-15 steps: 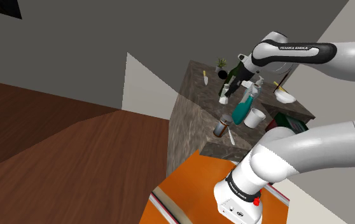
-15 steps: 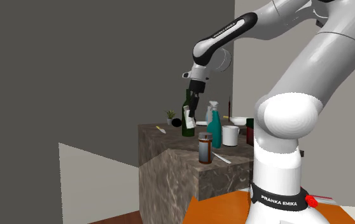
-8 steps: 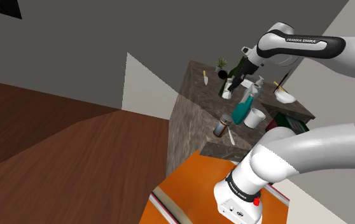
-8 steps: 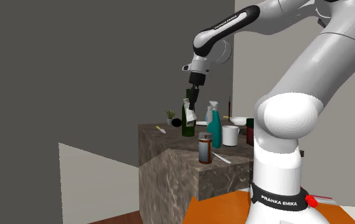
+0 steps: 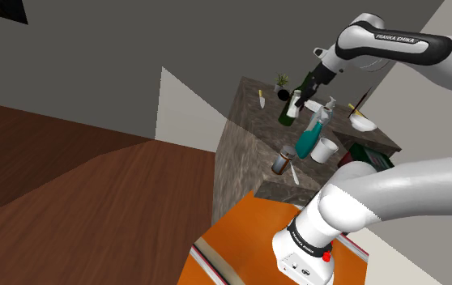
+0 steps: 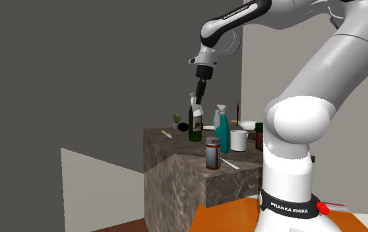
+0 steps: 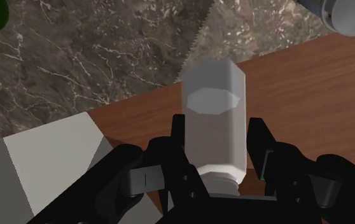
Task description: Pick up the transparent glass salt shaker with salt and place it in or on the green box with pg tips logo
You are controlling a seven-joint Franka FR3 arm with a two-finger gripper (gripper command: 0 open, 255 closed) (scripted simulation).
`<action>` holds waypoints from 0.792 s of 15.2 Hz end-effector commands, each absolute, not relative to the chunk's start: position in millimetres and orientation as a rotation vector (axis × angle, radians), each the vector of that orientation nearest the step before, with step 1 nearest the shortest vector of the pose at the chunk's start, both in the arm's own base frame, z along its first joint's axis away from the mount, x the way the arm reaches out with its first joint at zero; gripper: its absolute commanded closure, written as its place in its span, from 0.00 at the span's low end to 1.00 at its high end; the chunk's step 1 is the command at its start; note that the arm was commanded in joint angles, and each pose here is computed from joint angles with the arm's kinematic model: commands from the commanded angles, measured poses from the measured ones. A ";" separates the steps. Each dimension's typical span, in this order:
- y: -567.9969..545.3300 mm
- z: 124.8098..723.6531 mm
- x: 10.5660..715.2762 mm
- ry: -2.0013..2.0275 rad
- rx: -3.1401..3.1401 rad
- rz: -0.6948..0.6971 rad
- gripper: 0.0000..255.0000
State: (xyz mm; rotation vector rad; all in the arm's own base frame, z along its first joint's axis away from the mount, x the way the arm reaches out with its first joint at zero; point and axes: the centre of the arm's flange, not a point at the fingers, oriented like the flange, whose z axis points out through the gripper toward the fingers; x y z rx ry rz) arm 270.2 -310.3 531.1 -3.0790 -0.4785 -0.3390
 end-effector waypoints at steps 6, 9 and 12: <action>-316.8 557.9 258.9 -0.478 -3.079 -0.339 1.00; -335.6 559.1 224.1 -0.478 -3.079 -0.339 1.00; -354.5 560.4 189.3 -0.478 -3.079 -0.339 1.00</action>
